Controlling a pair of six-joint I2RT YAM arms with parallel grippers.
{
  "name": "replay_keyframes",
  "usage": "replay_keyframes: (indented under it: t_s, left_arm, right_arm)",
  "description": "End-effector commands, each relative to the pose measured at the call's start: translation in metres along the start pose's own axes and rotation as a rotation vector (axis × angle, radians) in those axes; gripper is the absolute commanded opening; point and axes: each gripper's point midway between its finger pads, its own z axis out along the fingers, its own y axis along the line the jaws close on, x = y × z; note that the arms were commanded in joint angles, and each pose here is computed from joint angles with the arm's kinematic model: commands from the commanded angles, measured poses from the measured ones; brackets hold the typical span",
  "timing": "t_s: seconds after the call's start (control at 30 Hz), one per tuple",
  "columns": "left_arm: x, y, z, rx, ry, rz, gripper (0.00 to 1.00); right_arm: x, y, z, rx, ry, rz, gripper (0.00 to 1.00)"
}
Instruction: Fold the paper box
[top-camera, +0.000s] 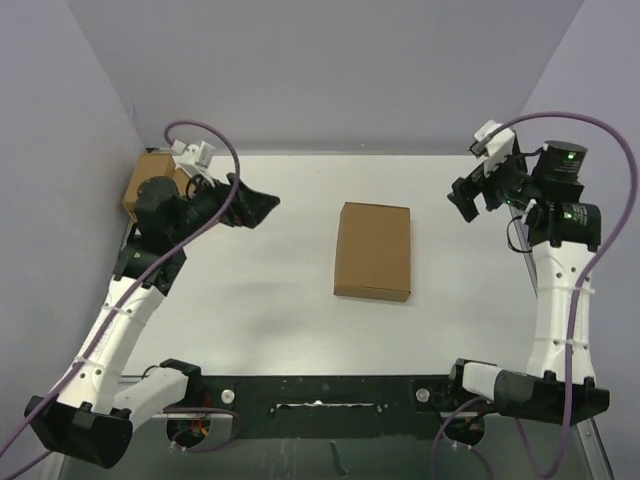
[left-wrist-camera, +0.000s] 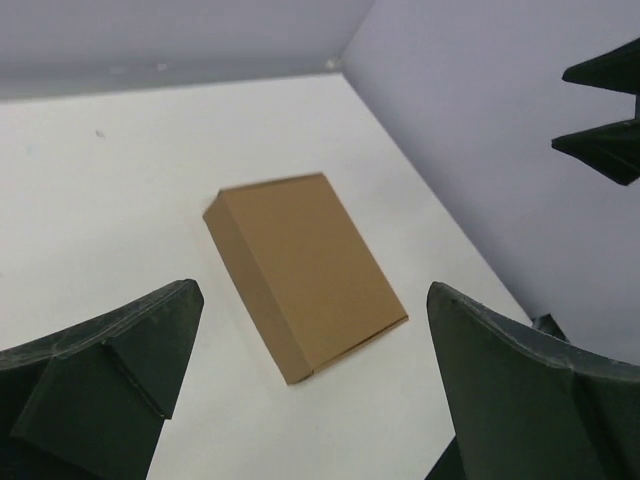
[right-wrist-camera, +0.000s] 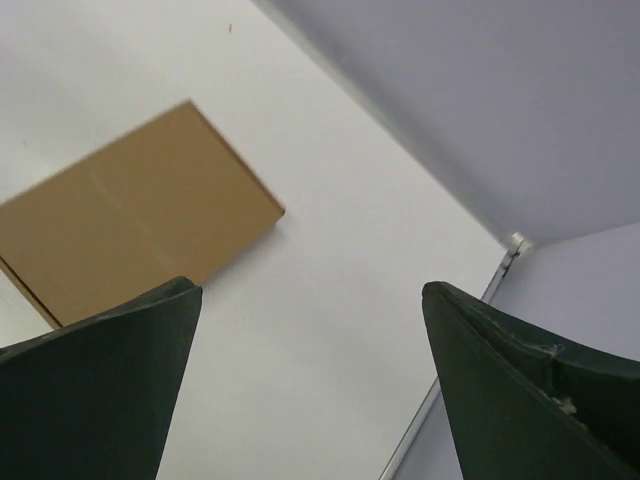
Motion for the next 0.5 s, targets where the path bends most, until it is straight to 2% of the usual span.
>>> replay_keyframes:
  t_s: [0.0,0.13,0.3,0.47]
  left_arm:
    - [-0.067,-0.041,-0.027,0.080,-0.048,0.065,0.98]
    - [-0.098,-0.066,-0.043,0.117,-0.075,0.116,0.98]
    - [-0.109,-0.080,-0.053,0.131,-0.080,0.144,0.98]
    - [-0.110,-0.083,-0.058,0.130,-0.080,0.146,0.98]
  right_arm:
    - [-0.080,-0.006,-0.044,0.032,-0.203,0.034,0.98]
    - [-0.118,-0.018,-0.071,0.115,-0.287,0.231,0.98]
    - [-0.137,-0.014,-0.094,0.108,-0.345,0.291,0.98]
    - [-0.135,-0.023,-0.101,0.176,-0.338,0.379,0.98]
